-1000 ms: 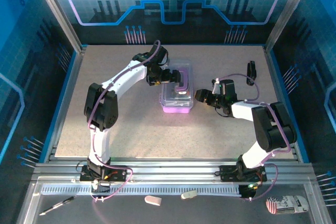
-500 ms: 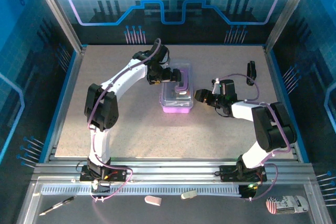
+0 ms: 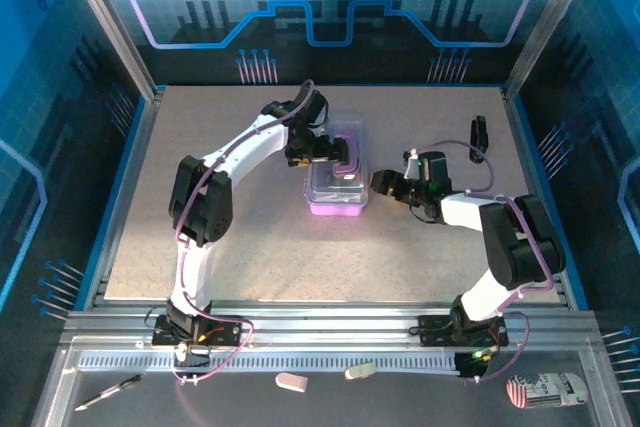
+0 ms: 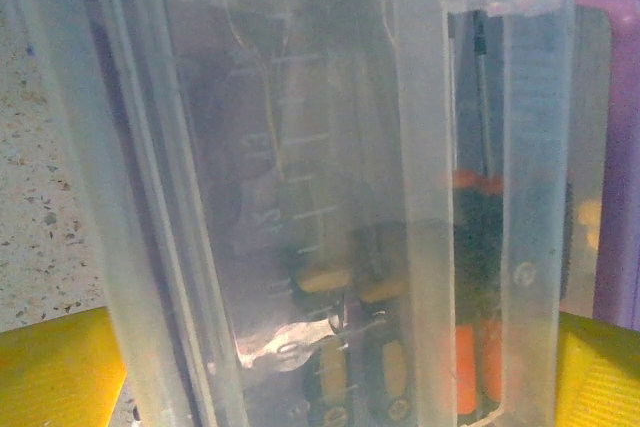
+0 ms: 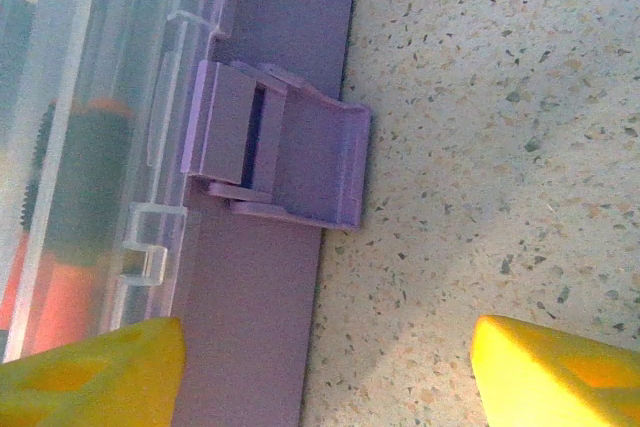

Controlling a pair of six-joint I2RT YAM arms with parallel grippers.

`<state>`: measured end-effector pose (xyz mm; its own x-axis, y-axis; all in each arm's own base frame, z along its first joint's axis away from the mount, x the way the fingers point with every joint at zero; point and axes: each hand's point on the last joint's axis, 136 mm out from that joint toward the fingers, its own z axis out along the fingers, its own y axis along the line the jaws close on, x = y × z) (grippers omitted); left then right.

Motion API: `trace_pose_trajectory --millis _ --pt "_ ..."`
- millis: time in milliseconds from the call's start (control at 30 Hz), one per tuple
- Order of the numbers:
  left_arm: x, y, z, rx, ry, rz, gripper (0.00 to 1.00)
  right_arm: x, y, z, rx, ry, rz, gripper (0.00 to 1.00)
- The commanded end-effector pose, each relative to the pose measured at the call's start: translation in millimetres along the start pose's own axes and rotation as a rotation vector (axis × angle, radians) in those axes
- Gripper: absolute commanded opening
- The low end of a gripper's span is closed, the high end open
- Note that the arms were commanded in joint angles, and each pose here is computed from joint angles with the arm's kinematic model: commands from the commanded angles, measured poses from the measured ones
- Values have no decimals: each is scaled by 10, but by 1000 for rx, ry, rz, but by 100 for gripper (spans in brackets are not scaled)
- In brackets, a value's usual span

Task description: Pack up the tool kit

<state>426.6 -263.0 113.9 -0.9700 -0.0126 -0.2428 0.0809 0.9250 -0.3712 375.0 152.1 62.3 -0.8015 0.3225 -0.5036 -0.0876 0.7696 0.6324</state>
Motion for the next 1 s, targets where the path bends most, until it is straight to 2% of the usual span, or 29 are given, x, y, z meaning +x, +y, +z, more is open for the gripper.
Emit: trace_pose_trajectory --millis 0,167,467,633,967 --pt "140 161 128 -57 45 -20 98 -82 28 -36 -20 -19 -2 76" --pt "207 376 147 -40 42 -97 81 -108 45 -62 -21 -24 -11 77" --pt "507 828 215 -55 78 -148 79 -152 101 -90 -74 -25 3 78" --pt "640 1016 271 -50 95 -180 76 -189 236 -51 -160 -12 23 79" --pt "698 1087 276 -33 95 -188 76 -287 505 130 -371 20 146 83"
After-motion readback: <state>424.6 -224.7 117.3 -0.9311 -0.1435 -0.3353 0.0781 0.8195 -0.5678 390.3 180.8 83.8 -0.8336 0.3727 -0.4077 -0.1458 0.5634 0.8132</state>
